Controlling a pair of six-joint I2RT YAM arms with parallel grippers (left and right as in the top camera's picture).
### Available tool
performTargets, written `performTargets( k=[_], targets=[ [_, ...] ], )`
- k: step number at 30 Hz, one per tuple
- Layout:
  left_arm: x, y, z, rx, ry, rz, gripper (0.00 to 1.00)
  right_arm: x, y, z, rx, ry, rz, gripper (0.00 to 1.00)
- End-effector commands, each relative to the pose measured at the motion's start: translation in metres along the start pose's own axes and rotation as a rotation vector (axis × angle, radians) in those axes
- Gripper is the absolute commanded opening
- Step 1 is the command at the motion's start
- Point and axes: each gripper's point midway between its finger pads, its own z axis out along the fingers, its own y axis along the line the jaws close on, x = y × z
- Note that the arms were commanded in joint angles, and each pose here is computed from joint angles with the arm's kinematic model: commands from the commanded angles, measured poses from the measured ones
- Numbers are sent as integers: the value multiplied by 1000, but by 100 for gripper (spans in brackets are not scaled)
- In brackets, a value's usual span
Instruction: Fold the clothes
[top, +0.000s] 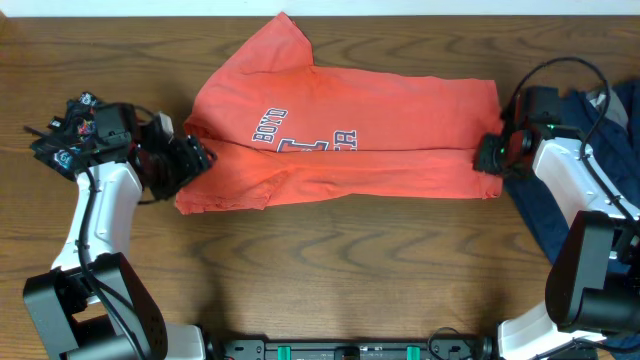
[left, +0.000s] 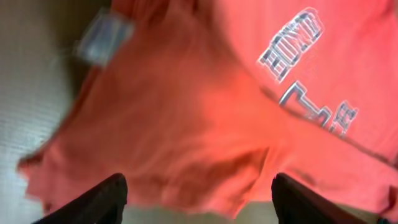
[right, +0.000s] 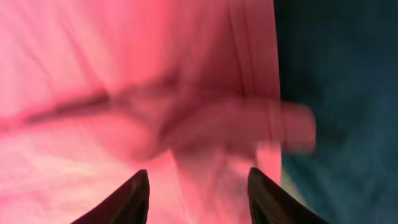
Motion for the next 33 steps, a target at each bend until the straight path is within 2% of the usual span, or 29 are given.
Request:
performTargets(
  k=[1,3,8,12,15,17,18,21,22,26,33],
  targets=[
    [9,12,0,-69,32,-21,76,18,-22,-1,129,62,29,50],
    [12,25,-1,-138,37,-29,76,25,-38,-3,217,80,72,52],
    [19,59,0,-311,31,-36,77,30,-39,-1,216,93,75,57],
    [34,69,9,-319,59,-46,77,38,-40,3,214,110,75,57],
    [46,77,17,-326,81,-53,77,43,-34,14,170,103,78,53],
    [52,80,21,-329,88,-56,77,46,-30,22,136,91,79,49],
    [53,81,22,-330,89,-56,77,48,-30,25,132,87,79,41],
    [51,82,23,-327,77,-51,77,56,-34,31,144,96,81,6],
    [49,81,23,-326,71,-50,76,59,-37,31,158,104,81,1],
    [44,80,24,-320,49,-42,58,68,-60,26,281,123,124,1],
    [44,80,24,-319,48,-42,59,73,-77,21,328,145,156,2]
  ],
)
